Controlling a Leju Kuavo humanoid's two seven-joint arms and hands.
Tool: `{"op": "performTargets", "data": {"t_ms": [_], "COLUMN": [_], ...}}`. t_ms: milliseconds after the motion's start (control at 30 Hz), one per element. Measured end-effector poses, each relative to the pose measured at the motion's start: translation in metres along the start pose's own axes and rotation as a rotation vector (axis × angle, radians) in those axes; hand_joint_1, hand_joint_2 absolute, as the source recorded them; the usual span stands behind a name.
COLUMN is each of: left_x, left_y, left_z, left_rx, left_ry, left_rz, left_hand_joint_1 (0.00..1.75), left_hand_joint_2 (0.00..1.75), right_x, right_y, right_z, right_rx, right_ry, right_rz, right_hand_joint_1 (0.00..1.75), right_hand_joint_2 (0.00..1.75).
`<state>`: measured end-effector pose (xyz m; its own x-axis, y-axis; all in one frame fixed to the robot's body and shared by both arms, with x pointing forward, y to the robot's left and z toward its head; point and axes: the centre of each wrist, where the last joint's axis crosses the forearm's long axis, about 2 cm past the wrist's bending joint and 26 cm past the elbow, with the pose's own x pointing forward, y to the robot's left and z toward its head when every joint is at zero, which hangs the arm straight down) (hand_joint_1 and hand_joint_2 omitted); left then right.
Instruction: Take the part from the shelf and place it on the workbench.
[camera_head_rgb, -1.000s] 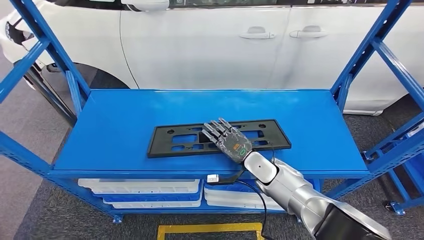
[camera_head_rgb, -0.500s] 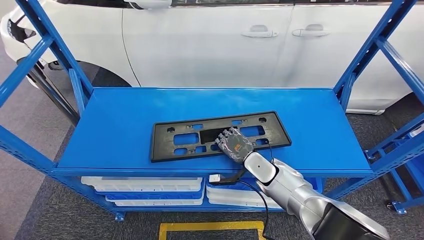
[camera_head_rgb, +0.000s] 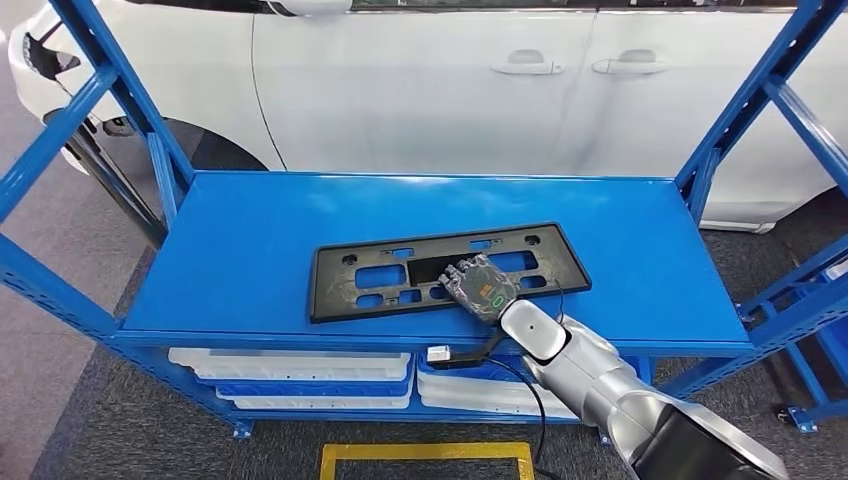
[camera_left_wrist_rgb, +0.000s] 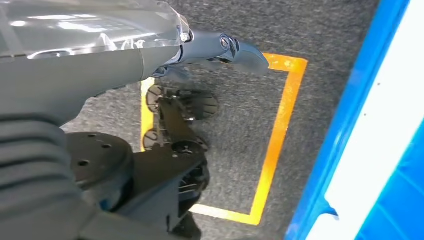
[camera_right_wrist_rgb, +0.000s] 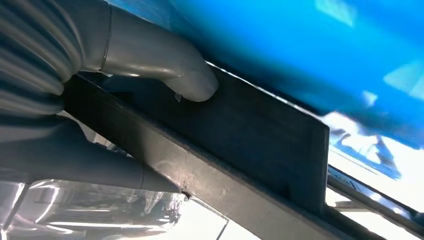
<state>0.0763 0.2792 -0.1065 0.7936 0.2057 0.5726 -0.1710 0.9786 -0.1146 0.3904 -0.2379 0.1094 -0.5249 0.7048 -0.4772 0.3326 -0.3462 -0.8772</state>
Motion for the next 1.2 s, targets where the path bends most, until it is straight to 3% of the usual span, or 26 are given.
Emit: {"op": "performTargets", "data": {"t_ms": [67, 133, 200, 267, 333, 400, 467, 533, 667, 1000, 1200], "left_x": [-0.002, -0.002, -0.003, -0.006, -0.011, -0.016, -0.021, -0.023, -0.020, -0.019, -0.015], "left_y": [0.000, 0.001, 0.001, 0.003, 0.005, 0.006, 0.007, 0.009, 0.011, 0.012, 0.015], "left_z": [0.001, 0.001, 0.001, 0.003, 0.006, 0.008, 0.011, 0.013, 0.011, 0.011, 0.009], "left_rx": [-0.006, -0.017, -0.025, -0.029, -0.031, -0.032, -0.029, -0.025, -0.021, -0.012, 0.005], "left_ry": [0.015, 0.038, 0.066, 0.082, 0.082, 0.075, 0.070, 0.064, 0.046, 0.032, 0.022], "left_rz": [0.003, 0.003, 0.002, 0.009, 0.023, 0.036, 0.044, 0.047, 0.045, 0.043, 0.030], "left_hand_joint_1": [0.00, 0.00, 0.00, 0.00, 0.00, 0.00, 0.00, 0.00, 0.00, 0.00, 0.00], "left_hand_joint_2": [1.75, 1.75, 1.75, 1.75, 1.75, 1.75, 1.75, 1.75, 1.75, 1.75, 1.75], "right_x": [-0.003, -0.008, -0.017, -0.022, -0.019, -0.018, -0.019, -0.017, -0.009, -0.007, 0.014], "right_y": [-0.002, -0.009, -0.029, -0.064, -0.103, -0.138, -0.164, -0.177, -0.180, -0.178, -0.179], "right_z": [0.004, 0.008, 0.013, 0.020, 0.031, 0.044, 0.055, 0.062, 0.073, 0.079, 0.074], "right_rx": [-0.013, -0.051, -0.218, -0.455, -0.677, -0.855, -0.935, -0.898, -0.796, -0.788, -0.806], "right_ry": [-0.025, -0.121, -0.228, -0.327, -0.554, -0.833, -1.026, -1.085, -1.082, -1.075, -0.945], "right_rz": [-0.148, -0.447, -0.869, -1.387, -1.868, -2.079, -2.040, -1.897, -1.755, -1.765, -1.731], "right_hand_joint_1": [1.75, 1.75, 1.75, 1.75, 1.75, 1.75, 1.75, 1.75, 1.75, 1.75, 1.75], "right_hand_joint_2": [1.75, 1.75, 1.75, 1.75, 1.75, 1.75, 1.75, 1.75, 1.75, 1.75, 1.75]}}
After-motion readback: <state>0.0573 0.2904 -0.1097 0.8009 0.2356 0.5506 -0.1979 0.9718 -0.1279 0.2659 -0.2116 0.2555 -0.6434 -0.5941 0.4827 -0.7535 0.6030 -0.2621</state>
